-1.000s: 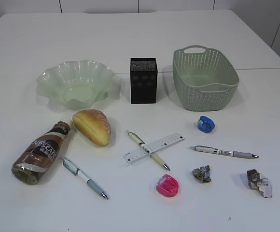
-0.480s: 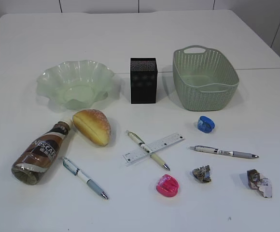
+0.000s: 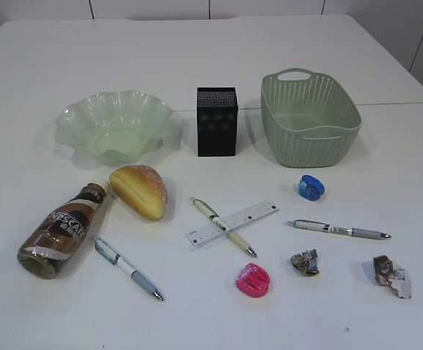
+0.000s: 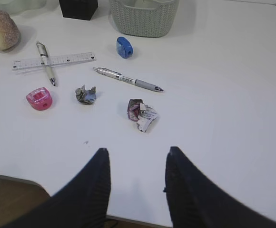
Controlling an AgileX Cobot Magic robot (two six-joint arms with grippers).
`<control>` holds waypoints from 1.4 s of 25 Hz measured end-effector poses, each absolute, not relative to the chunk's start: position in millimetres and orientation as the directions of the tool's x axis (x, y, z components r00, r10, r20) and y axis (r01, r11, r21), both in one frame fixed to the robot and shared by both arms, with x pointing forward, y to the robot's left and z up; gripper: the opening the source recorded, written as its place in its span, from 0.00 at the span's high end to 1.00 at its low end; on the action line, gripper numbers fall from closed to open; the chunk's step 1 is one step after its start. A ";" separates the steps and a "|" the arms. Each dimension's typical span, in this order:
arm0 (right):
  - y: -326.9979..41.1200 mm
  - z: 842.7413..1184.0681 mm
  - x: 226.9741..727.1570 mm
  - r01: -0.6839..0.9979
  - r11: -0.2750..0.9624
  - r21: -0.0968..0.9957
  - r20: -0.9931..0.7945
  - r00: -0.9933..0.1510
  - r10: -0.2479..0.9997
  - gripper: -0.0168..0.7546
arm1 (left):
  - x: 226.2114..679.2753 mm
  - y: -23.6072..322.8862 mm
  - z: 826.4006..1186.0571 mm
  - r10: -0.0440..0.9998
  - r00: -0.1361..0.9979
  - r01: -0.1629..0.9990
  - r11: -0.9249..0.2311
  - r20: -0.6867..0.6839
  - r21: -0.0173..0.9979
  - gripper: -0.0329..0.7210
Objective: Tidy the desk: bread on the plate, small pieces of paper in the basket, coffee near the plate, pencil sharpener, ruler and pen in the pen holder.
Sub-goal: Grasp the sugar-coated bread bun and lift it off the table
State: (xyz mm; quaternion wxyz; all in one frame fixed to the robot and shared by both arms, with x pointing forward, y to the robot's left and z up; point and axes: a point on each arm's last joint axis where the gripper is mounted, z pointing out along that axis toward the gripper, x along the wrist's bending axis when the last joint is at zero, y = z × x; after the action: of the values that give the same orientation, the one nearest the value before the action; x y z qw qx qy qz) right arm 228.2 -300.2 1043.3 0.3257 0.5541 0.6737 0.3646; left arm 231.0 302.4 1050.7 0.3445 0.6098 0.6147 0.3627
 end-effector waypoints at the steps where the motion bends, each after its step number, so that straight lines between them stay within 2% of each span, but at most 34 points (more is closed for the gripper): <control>1: -300.2 1043.3 228.2 0.509 0.120 0.852 -0.035 -0.174 0.984 0.57 | 231.0 302.4 1050.7 1.000 -0.019 0.500 -0.007 0.019 0.866 0.59; 35: -300.2 1043.3 228.2 0.509 0.120 0.852 -0.035 -0.174 0.984 0.57 | 231.0 302.1 1050.7 1.000 -0.017 0.500 -0.006 0.016 0.866 0.59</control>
State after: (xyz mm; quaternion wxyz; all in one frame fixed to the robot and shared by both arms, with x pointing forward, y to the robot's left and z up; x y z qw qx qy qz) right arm 228.2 -300.2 1043.3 0.3257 0.5541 0.6737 0.3646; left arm 231.0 302.1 1050.7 0.3456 0.6099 0.6146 0.3616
